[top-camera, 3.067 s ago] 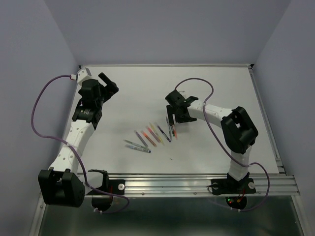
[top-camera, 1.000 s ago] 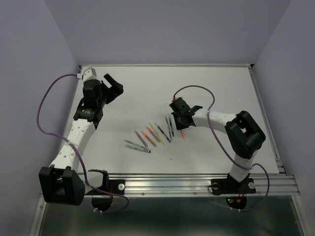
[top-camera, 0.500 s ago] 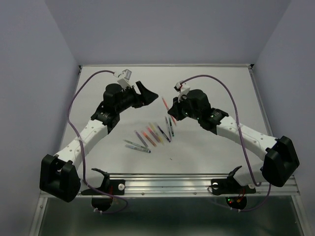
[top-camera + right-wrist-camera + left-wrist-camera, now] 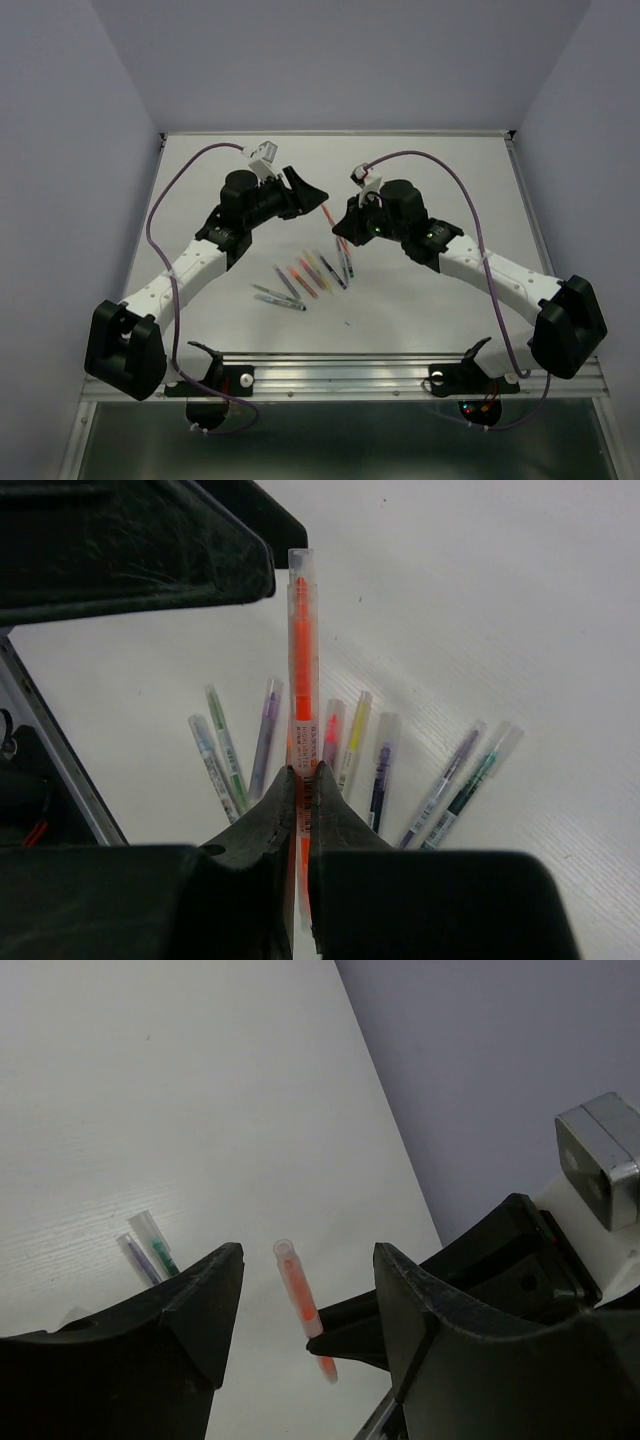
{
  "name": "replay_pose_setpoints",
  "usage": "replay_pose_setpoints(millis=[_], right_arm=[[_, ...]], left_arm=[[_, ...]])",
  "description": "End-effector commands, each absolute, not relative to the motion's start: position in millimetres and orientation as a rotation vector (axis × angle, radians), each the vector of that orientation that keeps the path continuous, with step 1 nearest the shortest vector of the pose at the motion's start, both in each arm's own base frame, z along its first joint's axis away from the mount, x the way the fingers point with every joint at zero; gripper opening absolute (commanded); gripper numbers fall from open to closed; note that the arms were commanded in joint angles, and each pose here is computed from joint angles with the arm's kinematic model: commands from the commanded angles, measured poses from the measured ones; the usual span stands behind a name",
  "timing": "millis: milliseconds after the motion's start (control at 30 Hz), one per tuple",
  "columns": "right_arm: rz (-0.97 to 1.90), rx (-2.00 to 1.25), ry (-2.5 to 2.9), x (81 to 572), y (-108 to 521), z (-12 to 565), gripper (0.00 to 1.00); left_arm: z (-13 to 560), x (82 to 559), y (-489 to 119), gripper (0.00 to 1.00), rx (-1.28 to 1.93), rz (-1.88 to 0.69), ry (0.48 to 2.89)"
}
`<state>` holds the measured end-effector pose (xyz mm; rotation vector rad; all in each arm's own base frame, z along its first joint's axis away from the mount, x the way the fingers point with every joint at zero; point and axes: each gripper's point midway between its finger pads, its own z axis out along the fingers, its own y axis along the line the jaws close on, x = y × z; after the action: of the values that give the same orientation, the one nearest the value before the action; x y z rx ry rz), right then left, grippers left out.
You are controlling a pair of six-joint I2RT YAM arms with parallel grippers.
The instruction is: Open the pen caps
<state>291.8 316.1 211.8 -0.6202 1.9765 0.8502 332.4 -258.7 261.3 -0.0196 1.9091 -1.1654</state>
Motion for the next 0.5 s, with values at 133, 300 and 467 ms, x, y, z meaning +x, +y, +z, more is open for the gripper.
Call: replay_pose_setpoints(millis=[133, 300, 467], right_arm=[[0.935, -0.615, 1.819, 299.9, 336.6, 265.4, 0.01], [0.938, -0.620, 1.816, 301.8, 339.2, 266.7, 0.01], [0.936, -0.623, 1.816, 302.4, 339.5, 266.5, 0.01]], left_arm=[[280.8, 331.8, -268.9, 0.51, 0.022, -1.202, 1.840], [281.6, 332.2, -270.4, 0.42, 0.019, -1.206, 1.842], [281.8, 332.8, -271.0, 0.25, 0.012, -1.206, 1.842]])
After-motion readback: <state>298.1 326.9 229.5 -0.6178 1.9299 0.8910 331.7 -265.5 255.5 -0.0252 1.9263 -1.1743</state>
